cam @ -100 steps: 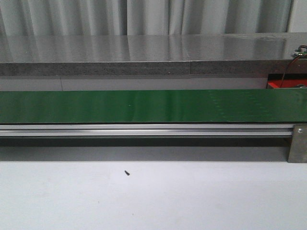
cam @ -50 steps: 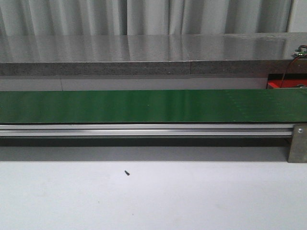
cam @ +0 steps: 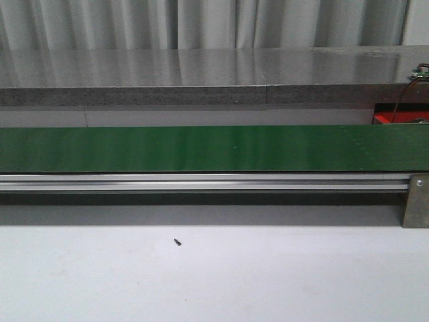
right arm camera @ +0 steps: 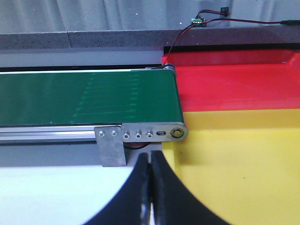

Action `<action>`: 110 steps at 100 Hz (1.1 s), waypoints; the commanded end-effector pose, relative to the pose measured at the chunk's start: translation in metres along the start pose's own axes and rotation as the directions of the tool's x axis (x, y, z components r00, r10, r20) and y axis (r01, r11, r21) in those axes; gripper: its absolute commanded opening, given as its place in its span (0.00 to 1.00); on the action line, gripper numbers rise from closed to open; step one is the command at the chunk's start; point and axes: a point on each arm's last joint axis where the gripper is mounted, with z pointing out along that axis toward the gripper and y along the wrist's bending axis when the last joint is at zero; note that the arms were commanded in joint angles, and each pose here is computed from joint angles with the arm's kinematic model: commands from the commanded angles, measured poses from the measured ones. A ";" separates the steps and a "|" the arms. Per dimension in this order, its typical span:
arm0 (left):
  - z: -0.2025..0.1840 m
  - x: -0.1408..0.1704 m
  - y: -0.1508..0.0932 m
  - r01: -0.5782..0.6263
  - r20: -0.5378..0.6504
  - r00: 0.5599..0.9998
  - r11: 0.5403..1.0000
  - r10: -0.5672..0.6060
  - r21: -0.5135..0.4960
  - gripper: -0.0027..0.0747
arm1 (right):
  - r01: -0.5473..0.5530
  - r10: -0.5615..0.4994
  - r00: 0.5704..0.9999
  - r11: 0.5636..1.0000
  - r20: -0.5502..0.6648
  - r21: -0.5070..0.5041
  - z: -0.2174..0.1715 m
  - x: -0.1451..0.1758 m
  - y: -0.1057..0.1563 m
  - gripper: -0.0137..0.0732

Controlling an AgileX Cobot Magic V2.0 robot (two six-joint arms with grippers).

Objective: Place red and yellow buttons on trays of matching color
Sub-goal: 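Move the left gripper over the cluster of red and yellow buttons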

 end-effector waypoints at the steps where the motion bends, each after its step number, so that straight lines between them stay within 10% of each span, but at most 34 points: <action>1: -0.008 -0.014 -0.002 0.002 0.097 0.995 1.000 -0.003 0.009 0.85 | 0.010 -0.009 0.993 1.000 0.118 -0.011 -0.003 -0.014 0.001 0.08; 47: -0.002 -0.025 0.032 0.200 0.194 0.970 0.939 -0.149 -0.278 0.79 | 0.010 -0.009 0.993 1.000 0.118 -0.011 -0.003 -0.014 0.001 0.08; 110: 0.063 -0.044 0.152 0.478 0.150 0.868 0.715 -0.473 -0.511 0.79 | 0.010 -0.009 0.993 1.000 0.118 -0.011 -0.003 -0.014 0.001 0.08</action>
